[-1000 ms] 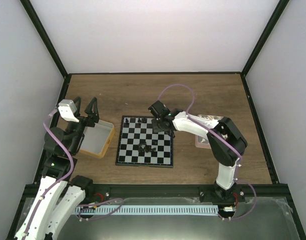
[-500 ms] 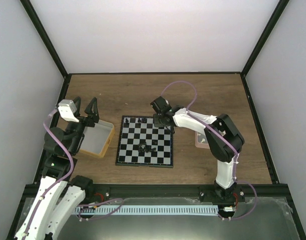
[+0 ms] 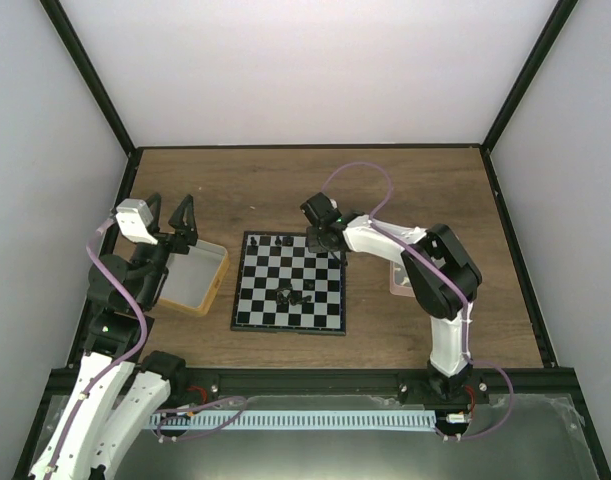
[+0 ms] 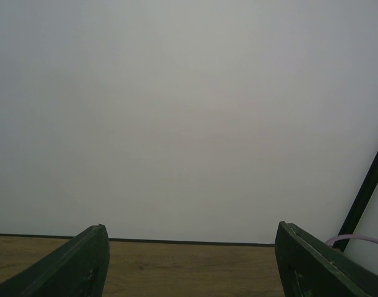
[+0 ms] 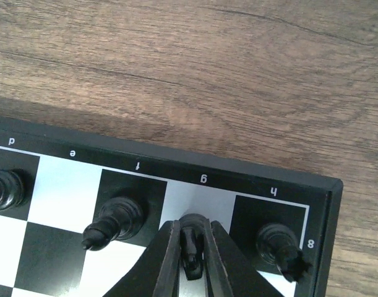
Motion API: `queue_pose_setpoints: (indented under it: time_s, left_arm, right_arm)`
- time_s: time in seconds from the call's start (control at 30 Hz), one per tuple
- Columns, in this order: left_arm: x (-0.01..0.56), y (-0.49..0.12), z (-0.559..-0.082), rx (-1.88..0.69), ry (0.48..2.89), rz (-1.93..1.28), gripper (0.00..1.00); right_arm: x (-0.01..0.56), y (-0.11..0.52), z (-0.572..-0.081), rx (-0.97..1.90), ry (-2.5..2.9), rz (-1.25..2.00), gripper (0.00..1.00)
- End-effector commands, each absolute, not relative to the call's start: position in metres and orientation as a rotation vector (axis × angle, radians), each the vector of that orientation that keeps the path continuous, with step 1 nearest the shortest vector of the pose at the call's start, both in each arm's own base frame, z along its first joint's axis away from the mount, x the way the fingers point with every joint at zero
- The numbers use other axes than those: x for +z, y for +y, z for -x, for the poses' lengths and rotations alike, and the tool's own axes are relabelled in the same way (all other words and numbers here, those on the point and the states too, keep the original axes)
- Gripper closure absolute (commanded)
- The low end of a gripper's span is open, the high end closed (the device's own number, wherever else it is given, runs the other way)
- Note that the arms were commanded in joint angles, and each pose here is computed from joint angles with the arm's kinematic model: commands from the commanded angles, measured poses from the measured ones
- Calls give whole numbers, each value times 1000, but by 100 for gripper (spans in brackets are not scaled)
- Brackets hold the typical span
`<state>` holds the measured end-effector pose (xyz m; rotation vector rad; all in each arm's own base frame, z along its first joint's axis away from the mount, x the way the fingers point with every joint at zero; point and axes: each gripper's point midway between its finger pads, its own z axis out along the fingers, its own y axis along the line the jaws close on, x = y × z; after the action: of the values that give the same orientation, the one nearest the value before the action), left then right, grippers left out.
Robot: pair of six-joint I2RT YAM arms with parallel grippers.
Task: Set up the chess pieces on the board
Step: Place the chess piece on the chessboard, then pick up the chess piece from the chessboard.
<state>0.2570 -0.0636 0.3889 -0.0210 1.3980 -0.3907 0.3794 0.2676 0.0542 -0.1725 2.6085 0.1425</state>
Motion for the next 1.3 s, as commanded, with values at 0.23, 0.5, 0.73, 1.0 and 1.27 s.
queue_pose_setpoints:
  time_s: [0.23,0.5,0.73,1.0,1.27]
  left_arm:
    - [398,-61,-254,-384,1371,22,25]
    - [396,-62,-255,-386,1377,23,25]
    - [394,-62,-258,-386,1389,24,25]
    - [390,-66,-264,-384,1413,8,22]
    - [388,-67,-267,-383,1427,10,20]
  right_arm:
    - [67,270,-398,146,2573,140,83]
    - [108,272,-402,197,2508,116,71]
    - [140,274,-383,319,2484,139,61]
    - [121,299,-306,517,2552,387,54]
    - [79,313,-253,472,2650,617,53]
